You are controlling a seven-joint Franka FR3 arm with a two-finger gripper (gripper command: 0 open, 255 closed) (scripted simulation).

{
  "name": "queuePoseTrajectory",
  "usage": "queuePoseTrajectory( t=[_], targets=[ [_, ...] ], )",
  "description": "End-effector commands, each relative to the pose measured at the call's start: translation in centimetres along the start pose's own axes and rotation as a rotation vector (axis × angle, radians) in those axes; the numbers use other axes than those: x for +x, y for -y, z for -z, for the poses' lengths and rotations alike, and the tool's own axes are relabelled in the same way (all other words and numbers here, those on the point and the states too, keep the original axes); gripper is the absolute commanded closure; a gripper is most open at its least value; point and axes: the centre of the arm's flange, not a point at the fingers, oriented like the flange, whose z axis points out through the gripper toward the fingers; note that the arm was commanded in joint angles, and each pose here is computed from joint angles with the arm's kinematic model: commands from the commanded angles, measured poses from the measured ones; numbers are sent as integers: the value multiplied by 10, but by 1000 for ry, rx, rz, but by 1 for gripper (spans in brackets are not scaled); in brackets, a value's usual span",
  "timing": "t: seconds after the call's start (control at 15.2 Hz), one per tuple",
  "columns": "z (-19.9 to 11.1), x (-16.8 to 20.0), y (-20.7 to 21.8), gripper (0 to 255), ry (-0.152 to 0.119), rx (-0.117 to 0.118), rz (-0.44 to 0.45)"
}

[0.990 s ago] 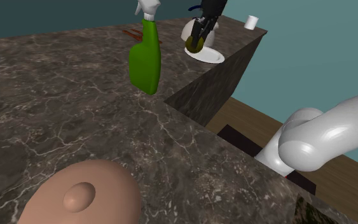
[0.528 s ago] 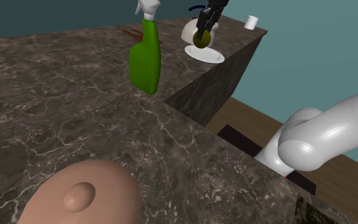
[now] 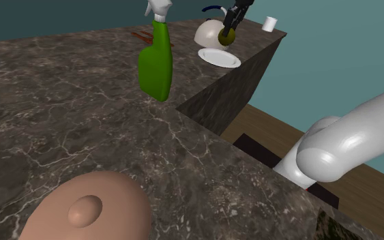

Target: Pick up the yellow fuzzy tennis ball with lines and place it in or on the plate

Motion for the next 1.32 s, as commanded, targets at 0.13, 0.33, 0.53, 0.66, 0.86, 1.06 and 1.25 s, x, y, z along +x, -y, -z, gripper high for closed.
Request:
queuePoseTrajectory(
  t=[0.13, 0.33, 0.53, 0.66, 0.86, 1.06, 1.25],
  targets=[
    [-11, -3, -26, 255, -1, -1, 1],
    [-27, -5, -24, 255, -1, -1, 1],
    [-42, -8, -22, 255, -1, -1, 1],
    [-53, -10, -20, 255, -1, -1, 1],
    [-68, -12, -18, 255, -1, -1, 1],
    [-76, -14, -17, 255, -1, -1, 1],
    [-76, -14, -17, 255, -1, -1, 1]
  ],
)
